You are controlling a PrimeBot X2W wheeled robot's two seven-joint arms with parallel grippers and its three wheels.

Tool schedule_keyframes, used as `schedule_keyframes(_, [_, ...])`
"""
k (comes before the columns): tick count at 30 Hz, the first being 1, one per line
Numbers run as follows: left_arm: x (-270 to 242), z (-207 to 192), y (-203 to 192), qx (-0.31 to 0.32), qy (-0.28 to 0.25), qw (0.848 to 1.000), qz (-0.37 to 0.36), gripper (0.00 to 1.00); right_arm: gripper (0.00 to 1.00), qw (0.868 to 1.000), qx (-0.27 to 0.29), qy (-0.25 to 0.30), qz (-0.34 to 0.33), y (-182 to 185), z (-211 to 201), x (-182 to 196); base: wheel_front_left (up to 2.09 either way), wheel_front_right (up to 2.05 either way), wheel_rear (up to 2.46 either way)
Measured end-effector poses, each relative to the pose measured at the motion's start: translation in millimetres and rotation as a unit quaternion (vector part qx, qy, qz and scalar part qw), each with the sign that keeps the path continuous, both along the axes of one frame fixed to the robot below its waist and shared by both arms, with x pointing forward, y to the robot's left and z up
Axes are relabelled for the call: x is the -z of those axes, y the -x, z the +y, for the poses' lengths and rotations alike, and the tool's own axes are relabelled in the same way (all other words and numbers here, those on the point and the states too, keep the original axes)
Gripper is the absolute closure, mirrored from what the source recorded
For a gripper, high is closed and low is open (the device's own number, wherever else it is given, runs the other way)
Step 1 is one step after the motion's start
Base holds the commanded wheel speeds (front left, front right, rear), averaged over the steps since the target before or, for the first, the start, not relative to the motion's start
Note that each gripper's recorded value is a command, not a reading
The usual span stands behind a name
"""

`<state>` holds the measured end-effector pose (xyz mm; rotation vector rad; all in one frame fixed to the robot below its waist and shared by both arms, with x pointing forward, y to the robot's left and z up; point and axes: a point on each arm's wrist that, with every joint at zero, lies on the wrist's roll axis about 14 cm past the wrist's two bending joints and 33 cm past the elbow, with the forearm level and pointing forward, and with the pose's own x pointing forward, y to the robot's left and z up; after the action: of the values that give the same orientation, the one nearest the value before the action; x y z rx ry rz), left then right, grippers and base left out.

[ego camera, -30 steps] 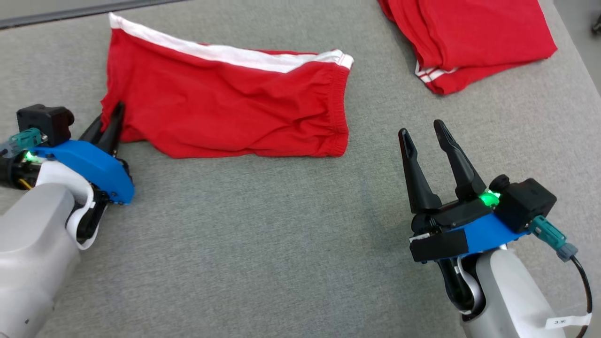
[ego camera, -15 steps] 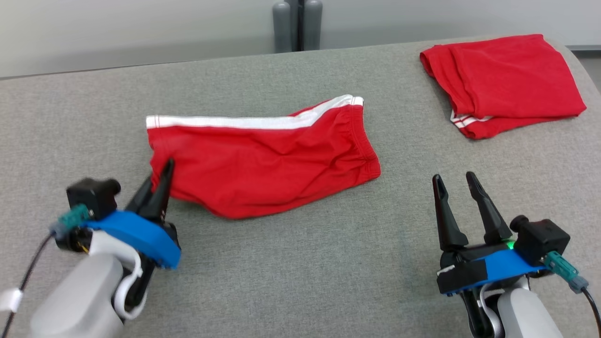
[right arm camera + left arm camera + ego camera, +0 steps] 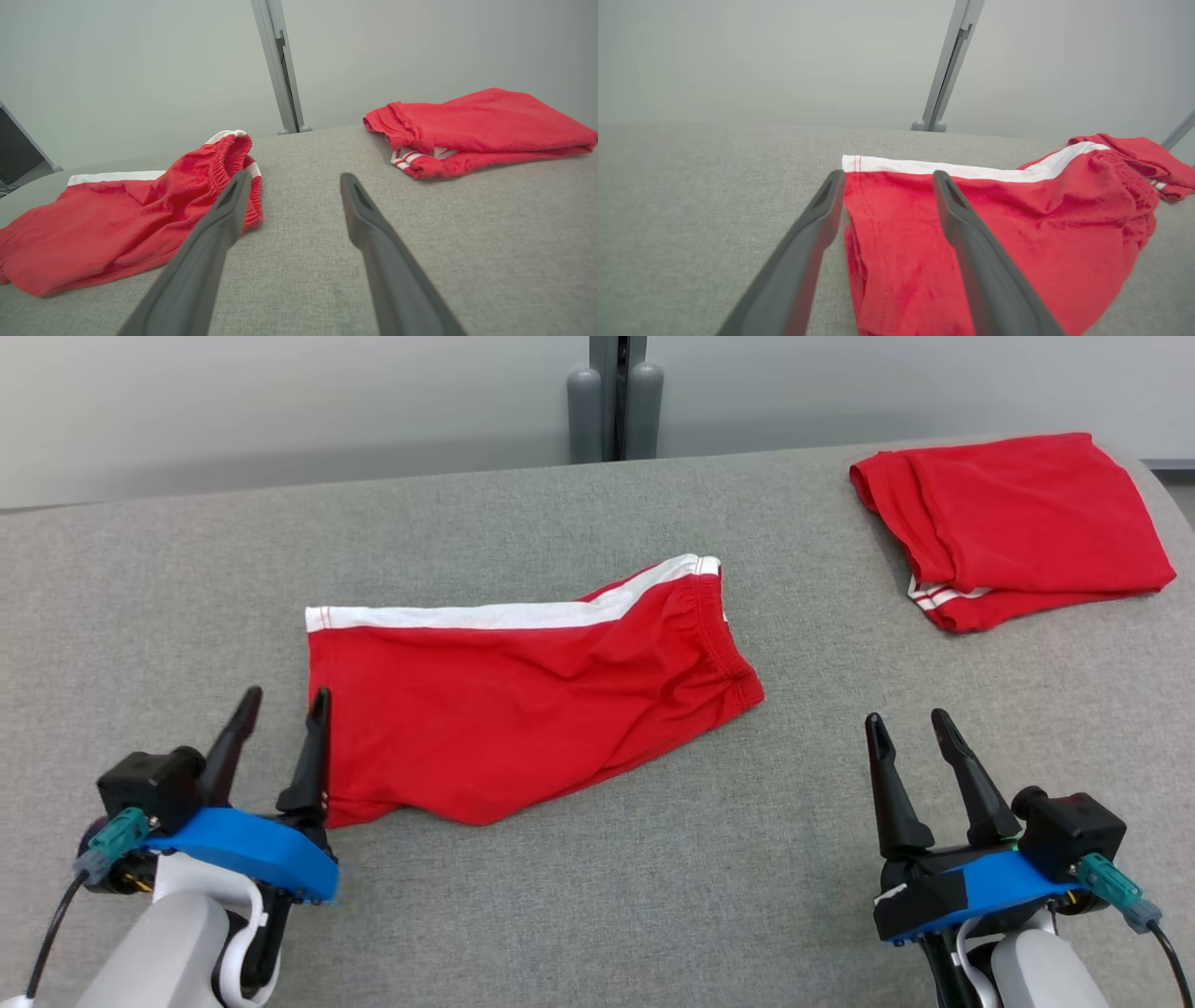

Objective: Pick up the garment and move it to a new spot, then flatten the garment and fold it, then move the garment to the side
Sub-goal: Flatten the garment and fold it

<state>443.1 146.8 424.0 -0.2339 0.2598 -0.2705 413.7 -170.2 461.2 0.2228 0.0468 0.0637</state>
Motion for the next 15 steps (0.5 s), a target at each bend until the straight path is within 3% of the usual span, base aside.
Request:
schedule_keyframes(8, [-59, 29, 5, -0.057, -0.024, 0.992, -0.112, 0.0, 0.0, 0.999, -0.016, 0.01, -0.026, -2, 10, -18, 0.0, 0.0, 0.0])
schedule_keyframes(15, [-79, 48, 38, -0.098, -0.057, 0.982, -0.153, 0.0, 0.0, 0.998, -0.032, 0.009, -0.046, 5, 22, -33, 0.0, 0.0, 0.0])
